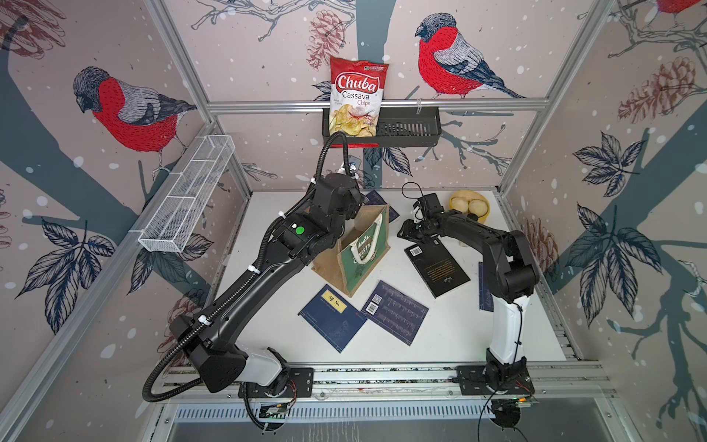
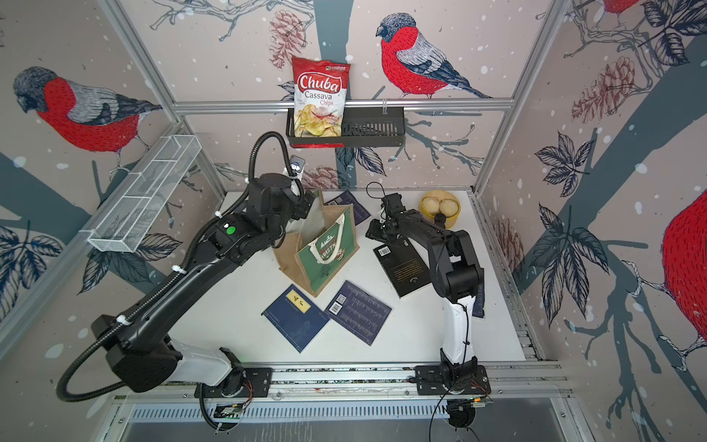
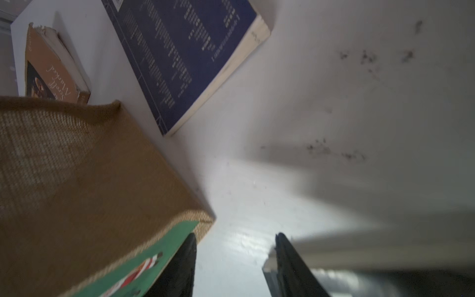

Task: Take out the books from the canvas bag
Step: Reset both arms

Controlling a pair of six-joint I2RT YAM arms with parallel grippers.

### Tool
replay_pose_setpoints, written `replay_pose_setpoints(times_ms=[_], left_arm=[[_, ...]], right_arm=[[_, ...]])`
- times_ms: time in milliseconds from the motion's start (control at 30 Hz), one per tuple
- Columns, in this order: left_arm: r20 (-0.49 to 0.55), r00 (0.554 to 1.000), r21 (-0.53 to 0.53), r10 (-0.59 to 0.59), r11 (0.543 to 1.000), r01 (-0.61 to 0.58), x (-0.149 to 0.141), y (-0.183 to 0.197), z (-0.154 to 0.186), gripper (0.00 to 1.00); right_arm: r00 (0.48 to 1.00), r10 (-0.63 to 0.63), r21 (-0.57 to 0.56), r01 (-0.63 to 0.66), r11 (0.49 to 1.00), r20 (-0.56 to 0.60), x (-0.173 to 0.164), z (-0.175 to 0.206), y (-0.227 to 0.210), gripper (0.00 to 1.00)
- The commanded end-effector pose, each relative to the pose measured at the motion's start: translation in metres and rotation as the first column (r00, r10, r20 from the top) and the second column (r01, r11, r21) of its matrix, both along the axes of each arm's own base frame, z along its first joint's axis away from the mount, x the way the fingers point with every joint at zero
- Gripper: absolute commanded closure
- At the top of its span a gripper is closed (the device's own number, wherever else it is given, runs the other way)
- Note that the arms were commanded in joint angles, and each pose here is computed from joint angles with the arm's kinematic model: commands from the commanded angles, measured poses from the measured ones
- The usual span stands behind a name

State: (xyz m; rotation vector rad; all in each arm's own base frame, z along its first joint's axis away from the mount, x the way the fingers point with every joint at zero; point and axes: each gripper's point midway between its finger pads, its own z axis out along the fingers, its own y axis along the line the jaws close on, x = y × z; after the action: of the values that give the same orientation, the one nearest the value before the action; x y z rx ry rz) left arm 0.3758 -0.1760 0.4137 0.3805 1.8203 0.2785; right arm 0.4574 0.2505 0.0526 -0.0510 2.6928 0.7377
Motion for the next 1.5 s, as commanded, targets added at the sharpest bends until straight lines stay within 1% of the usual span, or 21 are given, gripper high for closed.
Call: replay_pose_setpoints(times_ms=[0,200,367,467,633,733,833,933,1033,1100,1167,1233,1300,1400,1433,1467], left_arm=[[-0.017,0.998,-0.063,0.053,0.997,-0.054,0.001,0.016,0.001,0.11],[-0.101,0.992,-0.065,0.072,0.995,-0.079,-0.006,0.028,-0.015,0.11],[-0.144,0.985,-0.1,0.093,0.989,-0.108,-0.02,0.039,-0.023,0.12],[-0.161,0.982,-0.113,0.101,0.986,-0.12,-0.026,0.043,-0.026,0.12],[-0.19,0.976,-0.097,0.109,0.987,-0.129,-0.03,0.046,-0.04,0.12],[-0.189,0.974,-0.109,0.123,0.983,-0.145,-0.031,0.049,-0.046,0.12],[-0.175,0.976,-0.16,0.131,0.974,-0.159,-0.028,0.055,-0.043,0.12],[-0.136,0.976,-0.214,0.169,0.957,-0.195,-0.024,0.069,-0.033,0.14],[-0.084,0.977,-0.325,0.195,0.922,-0.211,-0.019,0.089,-0.023,0.17],[-0.081,0.974,-0.407,0.211,0.885,-0.226,-0.014,0.105,-0.028,0.18],[-0.085,0.967,-0.452,0.24,0.856,-0.253,-0.012,0.123,-0.039,0.18],[-0.073,0.958,-0.446,0.278,0.85,-0.281,-0.012,0.136,-0.048,0.17],[-0.06,0.946,-0.415,0.319,0.854,-0.314,-0.012,0.148,-0.059,0.13],[-0.045,0.929,-0.378,0.367,0.855,-0.356,-0.01,0.163,-0.081,0.06],[-0.028,0.92,-0.378,0.39,0.849,-0.371,-0.011,0.168,-0.088,0.05],[-0.008,0.905,-0.387,0.426,0.833,-0.396,-0.013,0.176,-0.095,0.02]], right_arm=[[0.999,-0.008,0.066,0.005,0.998,0.034,0.023,-0.007,0.017,0.51],[1.0,-0.003,0.108,0.0,0.994,0.026,0.049,-0.049,0.039,0.54],[0.999,-0.038,0.135,0.033,0.99,0.034,0.072,-0.069,0.046,0.56],[0.996,-0.067,0.147,0.059,0.987,0.051,0.086,-0.071,0.045,0.57],[0.991,-0.105,0.199,0.086,0.976,0.084,0.108,-0.061,0.04,0.57],[0.992,-0.099,0.221,0.078,0.972,0.084,0.115,-0.056,0.038,0.52],[0.99,-0.106,0.227,0.082,0.97,0.096,0.113,-0.037,0.027,0.47],[0.979,-0.123,0.241,0.082,0.967,0.16,0.108,0.0,0.011,0.42],[0.97,-0.145,0.215,0.102,0.971,0.197,0.102,0.029,-0.011,0.38],[0.962,-0.167,0.19,0.126,0.974,0.218,0.097,0.044,-0.029,0.36],[0.953,-0.194,0.164,0.158,0.974,0.234,0.091,0.058,-0.049,0.35],[0.943,-0.232,0.133,0.205,0.97,0.237,0.085,0.066,-0.067,0.34],[0.933,-0.264,0.086,0.25,0.964,0.246,0.075,0.07,-0.085,0.32],[0.899,-0.317,0.02,0.326,0.945,0.302,0.057,0.078,-0.109,0.29],[0.886,-0.335,0.0,0.354,0.935,0.32,0.05,0.08,-0.119,0.28],[0.872,-0.354,-0.021,0.383,0.923,0.338,0.043,0.083,-0.128,0.27]])
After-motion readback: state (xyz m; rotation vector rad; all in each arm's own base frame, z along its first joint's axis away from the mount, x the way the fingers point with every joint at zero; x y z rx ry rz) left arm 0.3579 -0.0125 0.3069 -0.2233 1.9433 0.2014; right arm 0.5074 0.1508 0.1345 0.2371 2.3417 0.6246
